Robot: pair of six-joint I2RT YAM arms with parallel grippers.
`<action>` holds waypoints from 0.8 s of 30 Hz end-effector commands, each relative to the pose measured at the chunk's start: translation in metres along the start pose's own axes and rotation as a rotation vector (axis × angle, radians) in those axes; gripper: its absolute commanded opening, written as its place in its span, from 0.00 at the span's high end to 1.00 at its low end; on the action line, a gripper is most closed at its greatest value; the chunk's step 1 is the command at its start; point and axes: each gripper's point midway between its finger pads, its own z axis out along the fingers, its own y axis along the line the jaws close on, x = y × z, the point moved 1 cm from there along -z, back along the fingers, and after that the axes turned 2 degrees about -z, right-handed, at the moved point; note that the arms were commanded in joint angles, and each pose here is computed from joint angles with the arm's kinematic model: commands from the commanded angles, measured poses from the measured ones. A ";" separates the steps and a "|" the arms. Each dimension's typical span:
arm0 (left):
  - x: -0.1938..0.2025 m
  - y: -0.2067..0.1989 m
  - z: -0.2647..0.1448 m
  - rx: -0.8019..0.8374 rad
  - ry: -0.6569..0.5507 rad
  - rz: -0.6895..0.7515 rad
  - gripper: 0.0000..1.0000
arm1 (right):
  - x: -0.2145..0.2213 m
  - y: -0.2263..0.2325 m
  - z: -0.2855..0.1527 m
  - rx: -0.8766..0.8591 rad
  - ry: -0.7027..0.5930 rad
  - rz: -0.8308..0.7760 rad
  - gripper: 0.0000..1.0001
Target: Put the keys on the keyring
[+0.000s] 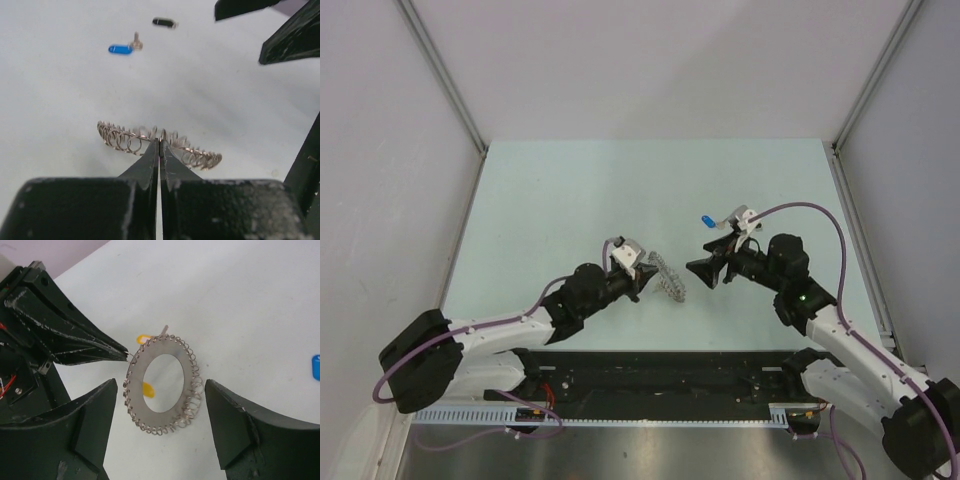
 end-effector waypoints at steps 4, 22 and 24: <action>-0.073 -0.032 -0.012 0.247 -0.334 0.079 1.00 | -0.013 0.022 0.012 -0.210 -0.060 -0.130 0.31; -0.097 -0.067 -0.024 0.458 -0.429 0.143 0.99 | -0.008 0.054 0.007 -0.439 -0.068 -0.232 0.59; -0.097 -0.065 -0.023 0.450 -0.427 0.143 1.00 | -0.009 0.058 0.004 -0.456 -0.070 -0.239 0.59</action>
